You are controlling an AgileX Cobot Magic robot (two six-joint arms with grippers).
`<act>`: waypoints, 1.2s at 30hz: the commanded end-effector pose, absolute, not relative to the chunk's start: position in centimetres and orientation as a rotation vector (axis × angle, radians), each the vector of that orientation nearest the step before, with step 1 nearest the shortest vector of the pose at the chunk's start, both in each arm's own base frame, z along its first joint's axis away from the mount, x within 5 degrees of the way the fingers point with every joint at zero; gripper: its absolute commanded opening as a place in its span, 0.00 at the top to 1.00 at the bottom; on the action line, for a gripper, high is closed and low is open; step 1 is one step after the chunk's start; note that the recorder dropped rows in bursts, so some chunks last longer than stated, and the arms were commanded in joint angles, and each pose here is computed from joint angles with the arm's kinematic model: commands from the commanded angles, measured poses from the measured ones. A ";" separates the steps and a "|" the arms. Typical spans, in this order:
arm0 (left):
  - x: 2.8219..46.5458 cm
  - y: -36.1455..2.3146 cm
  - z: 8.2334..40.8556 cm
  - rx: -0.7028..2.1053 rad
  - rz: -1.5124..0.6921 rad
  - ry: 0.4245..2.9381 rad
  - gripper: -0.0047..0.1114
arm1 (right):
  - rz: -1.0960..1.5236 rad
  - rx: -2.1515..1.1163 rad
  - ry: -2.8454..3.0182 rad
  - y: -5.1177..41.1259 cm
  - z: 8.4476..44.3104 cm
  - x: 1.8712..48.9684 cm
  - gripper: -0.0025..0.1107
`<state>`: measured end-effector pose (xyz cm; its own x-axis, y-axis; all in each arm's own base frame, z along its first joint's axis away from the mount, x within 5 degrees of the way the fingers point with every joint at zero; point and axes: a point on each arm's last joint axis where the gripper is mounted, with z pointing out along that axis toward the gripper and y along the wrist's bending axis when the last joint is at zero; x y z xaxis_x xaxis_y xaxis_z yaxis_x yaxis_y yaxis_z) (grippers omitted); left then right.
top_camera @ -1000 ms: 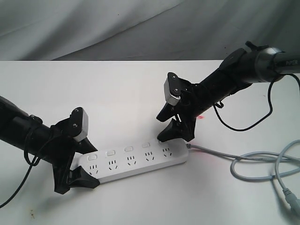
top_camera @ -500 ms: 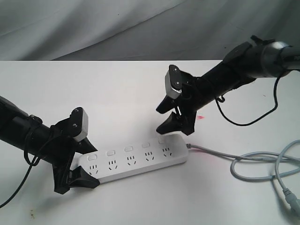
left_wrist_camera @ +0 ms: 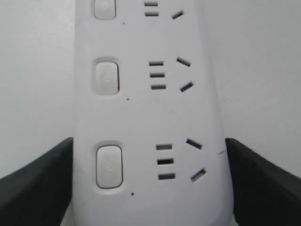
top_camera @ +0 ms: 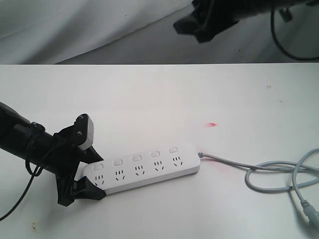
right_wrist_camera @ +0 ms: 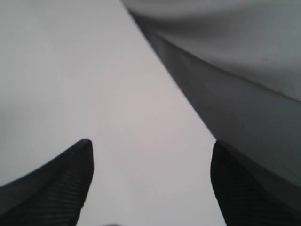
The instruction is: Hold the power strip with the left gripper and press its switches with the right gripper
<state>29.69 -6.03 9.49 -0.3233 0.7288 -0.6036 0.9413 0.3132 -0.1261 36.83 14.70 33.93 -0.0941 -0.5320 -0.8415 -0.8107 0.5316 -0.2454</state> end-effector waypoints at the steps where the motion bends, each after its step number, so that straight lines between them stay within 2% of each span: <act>1: 29.8 -6.2 9.6 1.477 -0.658 2.148 0.96 | 0.287 -0.952 1.790 13.0 38.3 34.4 0.41; 10: 29.8 -6.2 9.6 1.477 -0.658 2.148 0.96 | 0.249 -0.705 1.834 10.2 44.5 28.3 0.41; 14: 29.8 -6.2 9.6 1.477 -0.658 2.148 0.96 | 0.243 -0.711 1.845 9.3 46.2 25.2 0.41; 16: 29.8 -6.2 9.6 1.477 -0.658 2.148 0.96 | 0.273 -0.700 1.848 8.7 47.4 22.5 0.52; 17: 29.8 -6.2 9.6 1.477 -0.658 2.148 0.96 | 0.301 -0.683 1.852 8.4 48.1 20.8 0.67; 18: 29.8 -6.2 9.6 1.477 -0.658 2.148 0.96 | 0.308 -0.681 1.853 8.2 48.4 20.2 0.74; 19: 29.8 -6.2 9.6 1.477 -0.658 2.148 0.96 | 0.317 -0.676 1.840 7.9 49.0 18.7 0.87; 20: 29.8 -6.2 9.6 1.477 -0.658 2.148 0.96 | 0.316 -0.675 1.818 7.6 49.5 17.5 0.95; 21: 29.8 -6.2 9.6 1.477 -0.658 2.148 0.96 | 0.313 -0.673 1.796 7.4 49.9 16.6 0.98; 29: 29.8 -6.2 9.6 1.477 -0.658 2.148 0.96 | 0.296 -0.651 1.624 5.5 52.5 9.5 0.98; 36: 29.8 -6.2 9.6 1.477 -0.658 2.148 0.96 | 0.290 -0.646 1.588 5.1 52.9 8.1 0.98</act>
